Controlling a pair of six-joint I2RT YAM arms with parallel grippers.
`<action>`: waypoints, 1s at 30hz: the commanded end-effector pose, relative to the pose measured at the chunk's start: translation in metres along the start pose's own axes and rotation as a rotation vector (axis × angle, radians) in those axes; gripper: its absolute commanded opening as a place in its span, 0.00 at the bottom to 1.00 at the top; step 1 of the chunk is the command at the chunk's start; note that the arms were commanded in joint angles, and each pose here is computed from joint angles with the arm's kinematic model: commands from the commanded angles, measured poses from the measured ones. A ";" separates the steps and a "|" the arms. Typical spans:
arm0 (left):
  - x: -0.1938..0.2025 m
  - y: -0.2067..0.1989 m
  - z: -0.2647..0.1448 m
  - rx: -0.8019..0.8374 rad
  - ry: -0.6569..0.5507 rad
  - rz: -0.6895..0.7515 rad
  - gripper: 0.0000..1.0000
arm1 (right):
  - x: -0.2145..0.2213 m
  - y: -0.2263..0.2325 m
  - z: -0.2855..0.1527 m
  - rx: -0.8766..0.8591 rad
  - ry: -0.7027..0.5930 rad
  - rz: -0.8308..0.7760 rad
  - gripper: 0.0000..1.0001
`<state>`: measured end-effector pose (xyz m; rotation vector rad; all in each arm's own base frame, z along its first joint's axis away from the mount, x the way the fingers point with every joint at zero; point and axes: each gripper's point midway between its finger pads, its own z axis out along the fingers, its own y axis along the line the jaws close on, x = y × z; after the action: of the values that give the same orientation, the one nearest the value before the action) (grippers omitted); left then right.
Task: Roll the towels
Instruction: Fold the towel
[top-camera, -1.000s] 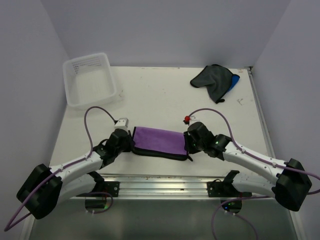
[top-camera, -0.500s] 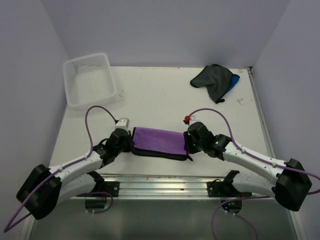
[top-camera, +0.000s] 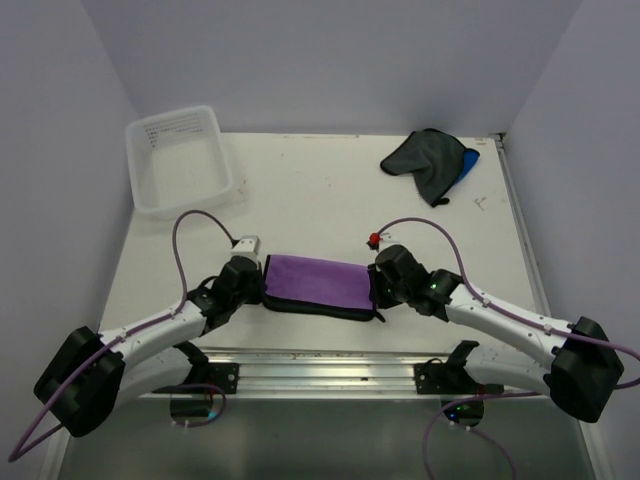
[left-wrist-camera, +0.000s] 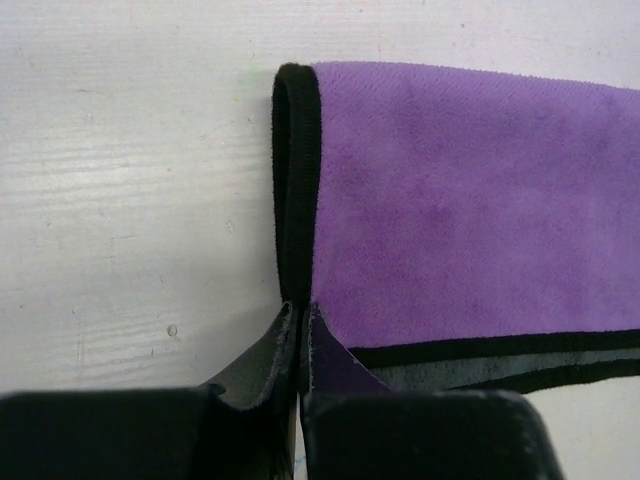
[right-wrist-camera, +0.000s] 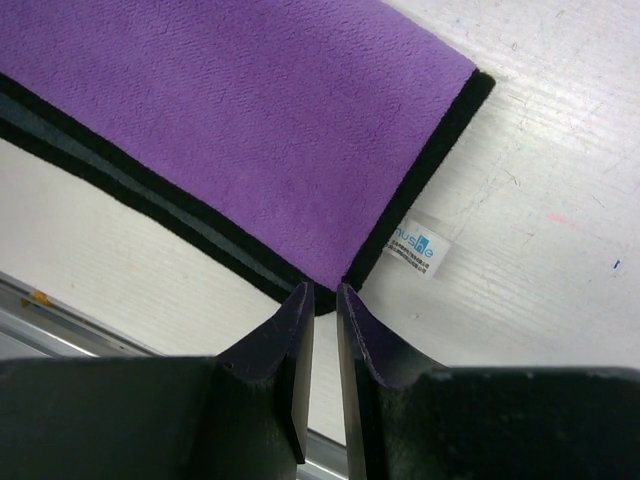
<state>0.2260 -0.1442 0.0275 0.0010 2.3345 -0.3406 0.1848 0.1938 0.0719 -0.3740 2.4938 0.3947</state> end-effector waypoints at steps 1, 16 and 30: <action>-0.023 -0.013 -0.003 0.037 -0.058 -0.001 0.00 | -0.007 0.000 -0.002 -0.002 -0.037 0.012 0.19; -0.044 -0.039 -0.015 0.124 -0.065 -0.034 0.00 | -0.005 -0.009 -0.009 0.032 -0.045 0.006 0.25; -0.034 -0.033 -0.017 0.109 -0.042 -0.029 0.00 | 0.012 -0.020 -0.005 0.083 0.009 0.012 0.27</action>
<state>0.2379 -0.1667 0.0724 0.0105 2.2641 -0.4683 0.1795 0.1822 0.0700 -0.3677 2.4938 0.3627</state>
